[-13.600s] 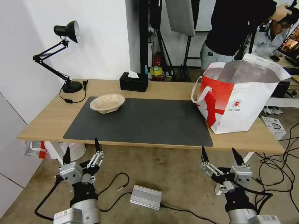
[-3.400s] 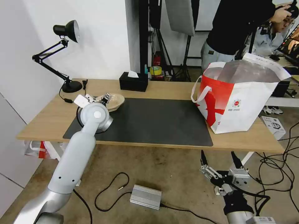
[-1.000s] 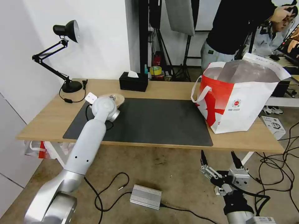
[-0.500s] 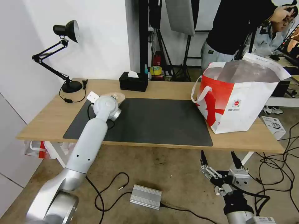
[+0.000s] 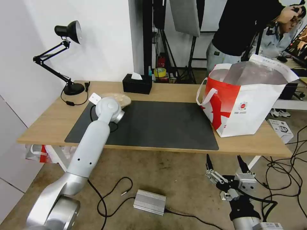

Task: Pick up the trash from the table and place it into the takeout bag.

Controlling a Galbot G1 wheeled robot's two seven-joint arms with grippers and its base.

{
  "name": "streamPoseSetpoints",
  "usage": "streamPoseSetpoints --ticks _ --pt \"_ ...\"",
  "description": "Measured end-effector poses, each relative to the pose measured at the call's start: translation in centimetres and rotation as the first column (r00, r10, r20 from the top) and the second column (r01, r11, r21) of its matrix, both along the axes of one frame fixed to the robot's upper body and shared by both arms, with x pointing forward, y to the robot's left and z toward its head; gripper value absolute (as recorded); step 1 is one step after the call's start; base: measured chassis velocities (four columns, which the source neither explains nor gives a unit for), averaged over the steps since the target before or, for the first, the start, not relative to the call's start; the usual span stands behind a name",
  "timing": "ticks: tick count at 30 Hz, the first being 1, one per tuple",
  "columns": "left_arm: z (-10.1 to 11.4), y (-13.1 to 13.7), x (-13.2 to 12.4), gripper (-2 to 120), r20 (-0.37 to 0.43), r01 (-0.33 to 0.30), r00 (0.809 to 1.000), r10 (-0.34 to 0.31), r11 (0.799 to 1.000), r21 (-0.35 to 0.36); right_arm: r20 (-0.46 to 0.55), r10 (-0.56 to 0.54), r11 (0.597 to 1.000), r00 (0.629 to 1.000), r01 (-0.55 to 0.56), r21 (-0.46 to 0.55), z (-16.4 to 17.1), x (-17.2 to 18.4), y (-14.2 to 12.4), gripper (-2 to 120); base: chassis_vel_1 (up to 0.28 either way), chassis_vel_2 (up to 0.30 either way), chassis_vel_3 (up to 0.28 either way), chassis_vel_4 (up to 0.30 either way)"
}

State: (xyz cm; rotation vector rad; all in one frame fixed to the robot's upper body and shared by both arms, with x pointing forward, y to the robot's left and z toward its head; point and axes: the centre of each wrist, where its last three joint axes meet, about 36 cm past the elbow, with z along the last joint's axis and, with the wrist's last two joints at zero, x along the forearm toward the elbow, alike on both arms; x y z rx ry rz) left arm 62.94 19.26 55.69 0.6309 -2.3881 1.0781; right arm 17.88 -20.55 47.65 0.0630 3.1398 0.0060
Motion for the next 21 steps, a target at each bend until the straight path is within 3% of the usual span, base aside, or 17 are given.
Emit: streamPoseSetpoints --ticks 2,12,21 --pt "-0.1 0.0 0.0 0 0.000 0.000 1.000 0.000 1.000 0.001 0.000 0.000 1.000 1.000 0.000 0.000 0.0 0.0 0.0 100 0.000 0.000 0.000 0.000" --pt "-0.4 0.1 -0.2 0 0.000 -0.006 1.000 0.006 1.000 0.013 0.000 0.000 1.000 1.000 0.000 0.000 0.0 0.0 0.0 100 0.000 0.000 0.000 0.000" --pt "0.6 -0.4 -1.5 0 0.044 0.014 0.999 -0.014 1.000 0.017 0.000 0.000 1.000 1.000 0.000 0.000 0.0 0.0 0.0 100 0.000 0.000 0.000 0.000"
